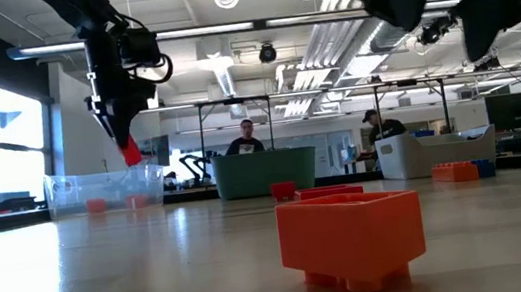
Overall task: Sort & place blocks by color
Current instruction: Put the orange game piece into the transparent bin, then put the right red game piece into the green bin
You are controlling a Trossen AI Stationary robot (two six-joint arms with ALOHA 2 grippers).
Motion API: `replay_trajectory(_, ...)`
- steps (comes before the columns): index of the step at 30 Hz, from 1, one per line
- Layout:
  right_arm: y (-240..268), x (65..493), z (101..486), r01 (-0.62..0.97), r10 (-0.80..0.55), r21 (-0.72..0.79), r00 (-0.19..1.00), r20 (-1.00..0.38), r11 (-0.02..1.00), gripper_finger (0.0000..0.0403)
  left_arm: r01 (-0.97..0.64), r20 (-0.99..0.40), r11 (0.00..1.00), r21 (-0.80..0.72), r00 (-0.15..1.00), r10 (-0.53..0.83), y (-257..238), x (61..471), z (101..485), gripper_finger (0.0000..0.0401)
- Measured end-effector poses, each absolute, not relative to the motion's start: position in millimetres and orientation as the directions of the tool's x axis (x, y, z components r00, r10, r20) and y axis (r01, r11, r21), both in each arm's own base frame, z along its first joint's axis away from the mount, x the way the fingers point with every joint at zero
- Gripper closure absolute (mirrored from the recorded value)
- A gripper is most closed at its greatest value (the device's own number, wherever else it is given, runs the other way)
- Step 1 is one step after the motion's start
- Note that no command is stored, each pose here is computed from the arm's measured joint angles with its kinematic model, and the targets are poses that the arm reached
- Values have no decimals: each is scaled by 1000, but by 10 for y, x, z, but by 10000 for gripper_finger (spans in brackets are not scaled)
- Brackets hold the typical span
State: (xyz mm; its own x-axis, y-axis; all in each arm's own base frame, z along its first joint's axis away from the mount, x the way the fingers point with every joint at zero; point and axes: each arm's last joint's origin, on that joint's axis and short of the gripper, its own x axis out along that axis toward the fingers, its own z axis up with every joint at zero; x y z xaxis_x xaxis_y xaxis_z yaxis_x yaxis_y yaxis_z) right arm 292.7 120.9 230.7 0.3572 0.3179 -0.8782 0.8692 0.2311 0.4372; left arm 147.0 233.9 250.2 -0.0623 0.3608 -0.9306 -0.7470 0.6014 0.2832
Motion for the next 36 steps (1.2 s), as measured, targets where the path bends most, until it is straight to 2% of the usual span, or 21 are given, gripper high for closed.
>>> replay_trajectory(7,1484,2787,2300,892,296,410,345,-890,192,176,-783,-929,559,273,-64,363,2341,1470,2503,237)
replay_trajectory(11,1616,2706,2297,895,285,402,340,-896,194,176,-810,-935,534,242,-46,353,2338,1476,2501,221)
replay_trajectory(21,1924,2470,2286,911,251,379,333,-909,163,176,-847,-963,522,103,46,266,2260,1543,2488,220)
replay_trajectory(30,2089,2292,2257,938,241,325,290,-926,123,176,-837,-970,539,96,43,239,2138,1661,2481,220)
replay_trajectory(36,2228,2319,2093,947,260,296,258,-931,121,176,-820,-966,556,135,16,259,2086,1717,2481,220)
